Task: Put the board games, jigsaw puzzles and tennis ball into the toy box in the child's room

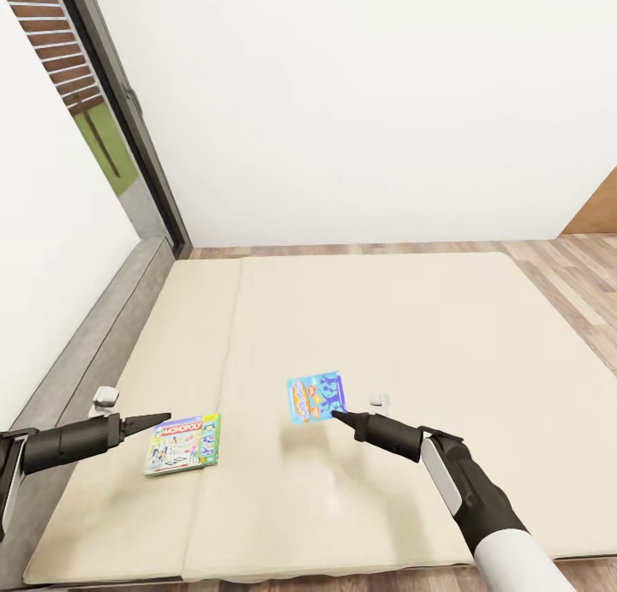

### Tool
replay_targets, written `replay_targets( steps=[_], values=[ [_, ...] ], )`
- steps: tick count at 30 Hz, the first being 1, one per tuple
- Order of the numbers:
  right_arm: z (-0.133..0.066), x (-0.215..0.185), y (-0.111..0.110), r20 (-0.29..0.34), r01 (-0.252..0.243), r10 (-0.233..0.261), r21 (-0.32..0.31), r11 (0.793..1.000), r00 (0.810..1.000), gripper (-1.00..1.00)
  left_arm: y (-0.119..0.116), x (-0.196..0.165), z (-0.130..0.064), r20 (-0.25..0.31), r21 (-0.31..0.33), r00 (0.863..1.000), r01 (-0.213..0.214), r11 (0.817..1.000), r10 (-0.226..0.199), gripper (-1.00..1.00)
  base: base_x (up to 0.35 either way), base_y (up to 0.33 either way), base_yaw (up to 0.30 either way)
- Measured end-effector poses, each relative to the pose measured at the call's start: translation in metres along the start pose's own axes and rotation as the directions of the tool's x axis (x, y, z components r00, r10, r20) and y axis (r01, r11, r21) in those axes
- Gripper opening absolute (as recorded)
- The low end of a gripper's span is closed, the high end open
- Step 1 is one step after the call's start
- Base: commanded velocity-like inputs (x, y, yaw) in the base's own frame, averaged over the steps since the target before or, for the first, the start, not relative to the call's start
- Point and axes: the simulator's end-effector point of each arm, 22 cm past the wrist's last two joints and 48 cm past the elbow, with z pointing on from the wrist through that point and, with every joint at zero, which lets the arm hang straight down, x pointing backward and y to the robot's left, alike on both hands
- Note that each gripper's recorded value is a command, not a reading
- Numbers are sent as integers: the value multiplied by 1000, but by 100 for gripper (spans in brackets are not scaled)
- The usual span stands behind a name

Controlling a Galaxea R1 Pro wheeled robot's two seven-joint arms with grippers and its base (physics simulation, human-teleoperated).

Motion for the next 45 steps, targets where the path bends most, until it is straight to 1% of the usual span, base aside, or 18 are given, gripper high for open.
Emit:
replay_targets(
  steps=[12, 18, 25, 34, 37, 40, 42, 45],
  values=[
    [-2, -8, 6, 17, 19, -19, -6, 1000, 1000, -100, -5, -3, -3, 8, 3, 1000, -10, 1000, 10, 100, 0, 0, 0],
    [-4, -29, 22, 49, 80, -79, -18, 997, 996, -100, -9, -6, -5, 14, 6, 1000, -19, 1000, 19, 100, 0, 0, 0],
    [-6, -37, 30, 63, 107, -105, -25, 994, 992, -100, -13, -8, -7, 20, 9, 999, -28, 1000, 28, 100, 0, 0, 0],
    [-12, -49, 48, 91, 159, -155, -35, 987, 984, -100, -19, -12, -10, 28, 11, 999, -41, 999, 40, 100, 0, 0, 0],
    [-15, -56, 57, 105, 185, -179, -42, 982, 978, -100, -21, -13, -11, 31, 12, 999, -45, 999, 45, 100, 0, 0, 0],
    [-20, -53, 67, 112, 200, -194, -48, 979, 975, -100, -23, -15, -13, 36, 12, 998, -50, 999, 49, 100, 0, 0, 0],
    [-24, -55, 75, 121, 220, -213, -54, 974, 970, -100, -24, -16, -14, 38, 13, 998, -52, 999, 52, 100, 0, 0, 0],
    [-27, -58, 83, 127, 233, -225, -55, 971, 966, -100, -28, -17, -16, 41, 13, 998, -55, 998, 55, 100, 0, 0, 0]
  ],
)
